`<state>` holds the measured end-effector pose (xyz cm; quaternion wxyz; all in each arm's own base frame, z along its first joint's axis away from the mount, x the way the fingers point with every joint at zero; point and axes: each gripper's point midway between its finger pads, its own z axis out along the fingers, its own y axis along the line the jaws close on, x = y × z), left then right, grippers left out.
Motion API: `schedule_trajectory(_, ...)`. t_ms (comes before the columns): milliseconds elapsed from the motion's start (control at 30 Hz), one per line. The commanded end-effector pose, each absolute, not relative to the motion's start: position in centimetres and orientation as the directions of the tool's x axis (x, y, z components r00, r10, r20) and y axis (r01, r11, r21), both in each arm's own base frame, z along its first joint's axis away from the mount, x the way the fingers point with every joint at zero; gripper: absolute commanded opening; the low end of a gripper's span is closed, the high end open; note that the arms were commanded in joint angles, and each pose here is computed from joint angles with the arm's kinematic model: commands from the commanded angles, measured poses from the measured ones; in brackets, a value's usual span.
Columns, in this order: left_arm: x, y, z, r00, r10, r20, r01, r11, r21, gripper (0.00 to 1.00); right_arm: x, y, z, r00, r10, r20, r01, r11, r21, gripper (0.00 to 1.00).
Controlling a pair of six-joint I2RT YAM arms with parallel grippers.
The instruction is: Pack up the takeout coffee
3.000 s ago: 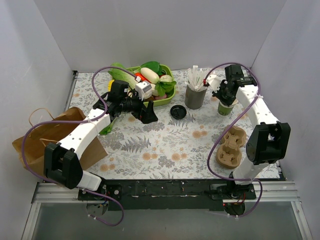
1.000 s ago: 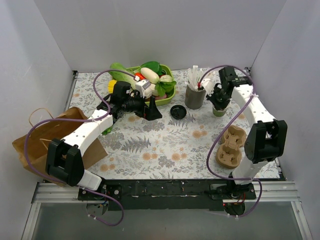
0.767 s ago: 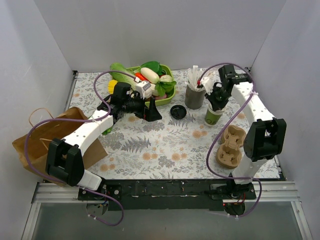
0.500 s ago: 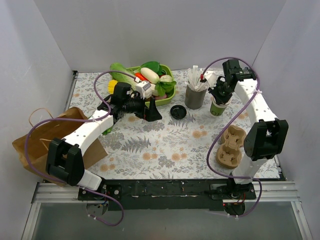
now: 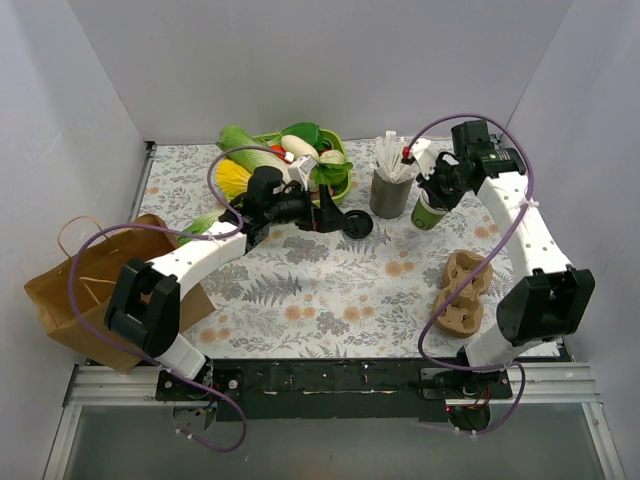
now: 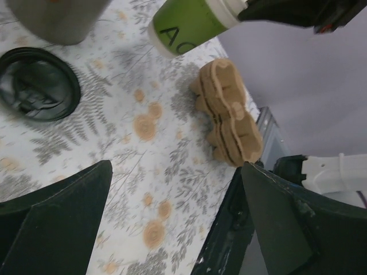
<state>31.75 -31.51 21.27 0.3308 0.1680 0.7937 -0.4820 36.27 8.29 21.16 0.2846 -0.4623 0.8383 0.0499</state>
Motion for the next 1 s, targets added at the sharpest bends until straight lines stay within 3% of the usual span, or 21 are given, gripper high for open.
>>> schedule_trajectory(0,32.0,-36.5,24.1,-0.750,-0.208,-0.628,0.555,0.318,-0.768,0.98,33.9,8.4,21.8,-0.369,-0.726,-0.580,-0.795,0.570,-0.206,0.01)
schedule_trajectory(333,34.2,-43.2,20.0,-0.868,-0.298,-0.397,0.349,0.203,-0.915,0.98,31.6,8.5,19.5,-0.398,-0.731,-0.554,-0.818,0.557,-0.148,0.01)
schedule_trajectory(600,34.2,-48.2,19.0,-0.888,-0.265,-0.377,0.347,0.153,-0.925,0.98,31.5,9.4,17.8,-0.441,-0.708,-0.551,-0.814,0.574,-0.086,0.01)
schedule_trajectory(967,34.1,-49.3,15.5,-0.909,-0.249,-0.335,0.284,0.218,-0.934,0.98,31.2,10.7,17.7,-0.436,-0.697,-0.570,-0.824,0.563,-0.058,0.01)
